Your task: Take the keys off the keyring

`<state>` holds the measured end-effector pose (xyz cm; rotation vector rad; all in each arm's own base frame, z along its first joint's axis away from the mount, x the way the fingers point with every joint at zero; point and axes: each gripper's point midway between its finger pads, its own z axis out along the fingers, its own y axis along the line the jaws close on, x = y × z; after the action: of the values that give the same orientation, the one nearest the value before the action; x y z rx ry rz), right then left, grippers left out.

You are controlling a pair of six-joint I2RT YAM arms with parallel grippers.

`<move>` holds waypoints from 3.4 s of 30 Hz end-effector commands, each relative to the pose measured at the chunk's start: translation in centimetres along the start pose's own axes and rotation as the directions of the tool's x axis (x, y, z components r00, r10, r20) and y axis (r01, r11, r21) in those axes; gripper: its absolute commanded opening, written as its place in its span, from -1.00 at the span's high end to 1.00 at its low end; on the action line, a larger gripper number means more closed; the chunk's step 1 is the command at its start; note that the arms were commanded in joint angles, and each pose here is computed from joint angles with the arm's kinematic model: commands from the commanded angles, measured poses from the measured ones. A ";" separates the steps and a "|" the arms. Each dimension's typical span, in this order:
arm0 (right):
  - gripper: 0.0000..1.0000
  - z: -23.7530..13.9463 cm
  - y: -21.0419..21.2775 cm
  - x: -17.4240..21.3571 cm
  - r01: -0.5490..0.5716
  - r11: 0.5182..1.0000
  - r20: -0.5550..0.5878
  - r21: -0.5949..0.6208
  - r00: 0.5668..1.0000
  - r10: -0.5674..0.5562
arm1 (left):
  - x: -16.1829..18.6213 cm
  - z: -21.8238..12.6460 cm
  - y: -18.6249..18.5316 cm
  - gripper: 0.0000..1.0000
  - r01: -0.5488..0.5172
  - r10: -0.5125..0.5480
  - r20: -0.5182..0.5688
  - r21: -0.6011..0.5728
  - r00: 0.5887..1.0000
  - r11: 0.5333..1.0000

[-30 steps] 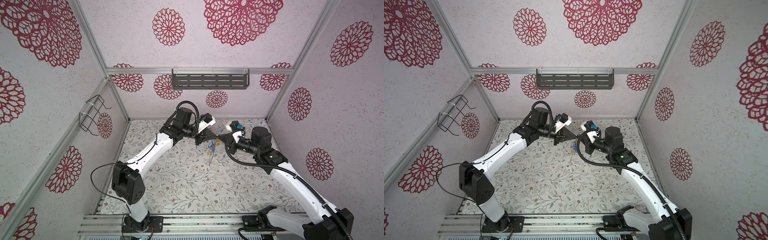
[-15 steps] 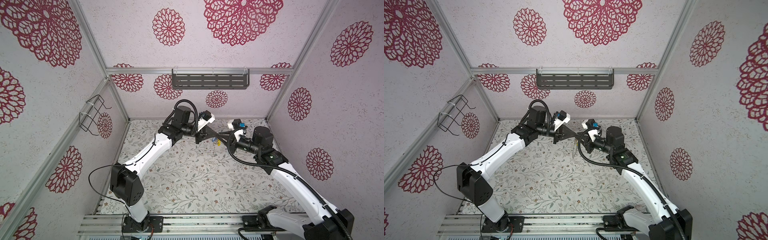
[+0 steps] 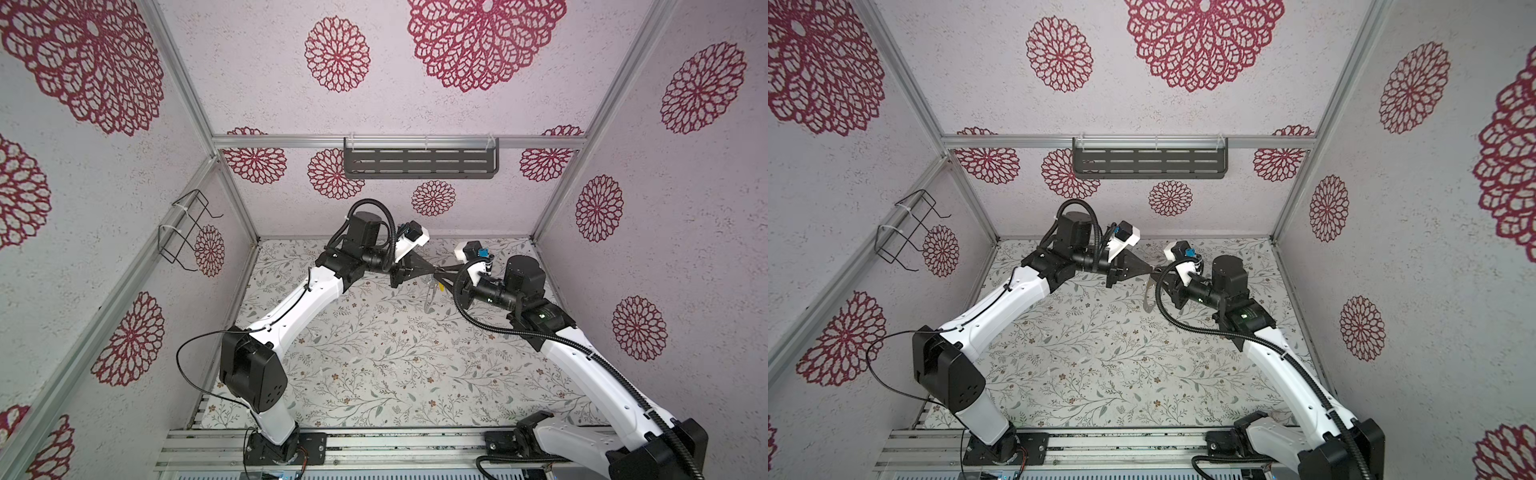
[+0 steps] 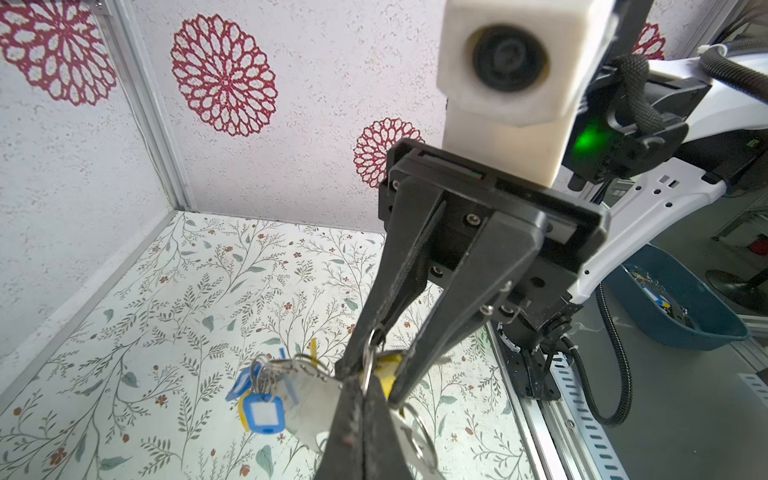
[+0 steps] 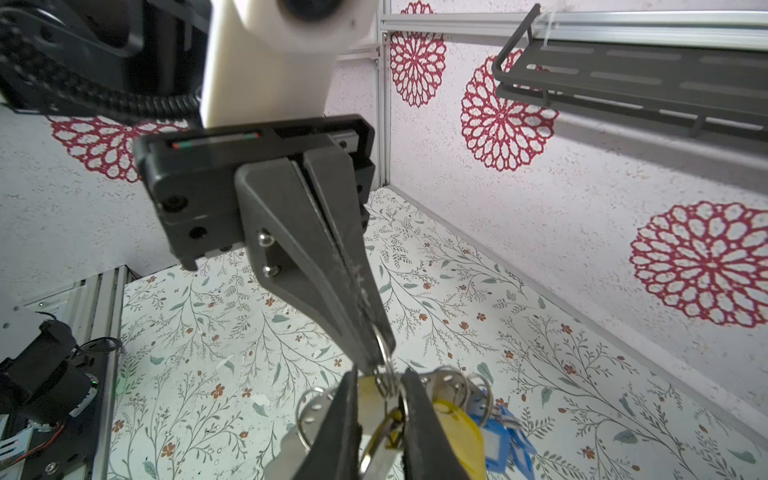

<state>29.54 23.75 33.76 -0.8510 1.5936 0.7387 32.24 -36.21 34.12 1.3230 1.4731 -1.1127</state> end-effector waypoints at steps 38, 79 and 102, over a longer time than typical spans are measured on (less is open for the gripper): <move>1.00 2.0 2.1 0.4 -0.143 0.983 0.015 -0.115 0.989 0.145 | -10.2 -3.2 -1.5 1.00 0.012 0.105 0.581 -0.193 0.807 0.981; 0.07 -5.9 -0.2 -10.2 -0.075 0.996 0.329 -0.042 0.941 0.084 | -8.1 -2.3 -2.6 1.00 0.035 -0.064 0.434 0.075 0.899 0.997; 0.30 -4.3 0.3 -10.9 -0.138 0.958 0.301 -0.252 0.930 0.213 | -8.4 -2.0 -2.2 1.00 0.056 -0.094 0.444 0.098 0.891 0.994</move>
<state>29.69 21.47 42.86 -0.6526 1.4007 1.1268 30.94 -36.67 40.94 0.9637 1.2268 -1.4496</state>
